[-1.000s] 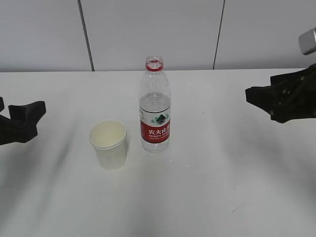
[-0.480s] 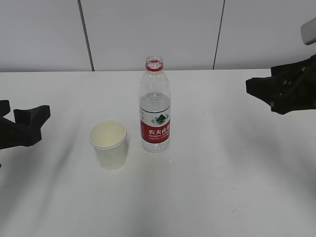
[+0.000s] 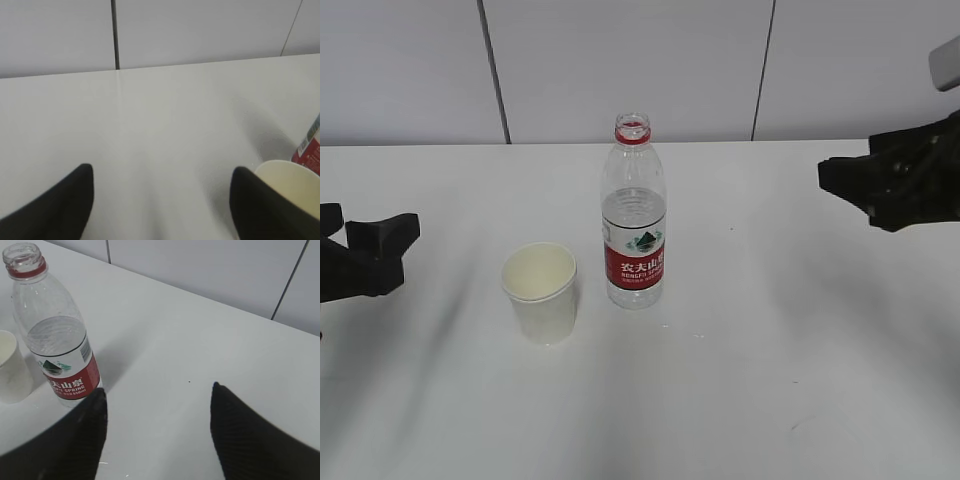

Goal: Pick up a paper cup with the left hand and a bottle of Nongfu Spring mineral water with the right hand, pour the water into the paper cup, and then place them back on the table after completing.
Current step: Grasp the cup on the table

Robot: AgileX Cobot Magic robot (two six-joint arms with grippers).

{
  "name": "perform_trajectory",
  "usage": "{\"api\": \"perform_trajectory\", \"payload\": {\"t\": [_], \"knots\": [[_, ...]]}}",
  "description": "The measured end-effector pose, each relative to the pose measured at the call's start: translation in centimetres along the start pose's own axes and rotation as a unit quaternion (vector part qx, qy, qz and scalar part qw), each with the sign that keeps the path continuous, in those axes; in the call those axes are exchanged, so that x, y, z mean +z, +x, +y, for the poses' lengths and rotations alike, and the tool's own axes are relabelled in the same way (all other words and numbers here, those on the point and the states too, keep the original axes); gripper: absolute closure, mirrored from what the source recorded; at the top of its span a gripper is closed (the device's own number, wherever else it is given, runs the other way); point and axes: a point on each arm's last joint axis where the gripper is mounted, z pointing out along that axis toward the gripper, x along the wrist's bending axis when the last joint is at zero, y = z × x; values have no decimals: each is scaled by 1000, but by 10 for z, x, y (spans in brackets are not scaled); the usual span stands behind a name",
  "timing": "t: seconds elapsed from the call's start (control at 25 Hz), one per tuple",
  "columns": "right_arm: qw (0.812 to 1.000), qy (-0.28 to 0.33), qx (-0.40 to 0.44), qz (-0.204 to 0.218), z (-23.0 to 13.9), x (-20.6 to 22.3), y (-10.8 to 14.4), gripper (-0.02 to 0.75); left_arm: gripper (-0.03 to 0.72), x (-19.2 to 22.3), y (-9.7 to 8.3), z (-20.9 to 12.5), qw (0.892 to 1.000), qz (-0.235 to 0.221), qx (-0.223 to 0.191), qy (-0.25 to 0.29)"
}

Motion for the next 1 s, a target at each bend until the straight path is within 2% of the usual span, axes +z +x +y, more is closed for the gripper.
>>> {"api": "perform_trajectory", "payload": {"t": [0.4, 0.88, 1.0], "knots": [[1000, -1, -2, 2, 0, 0, 0, 256, 179, 0, 0, 0, 1000, 0, 0, 0], [999, -5, -44, -4, 3, -3, 0, 256, 189, 0, 0, 0, 1000, 0, 0, 0], [999, 18, -40, 8, 0, -3, 2, 256, 189, 0, 0, 0, 1000, 0, 0, 0]]}}
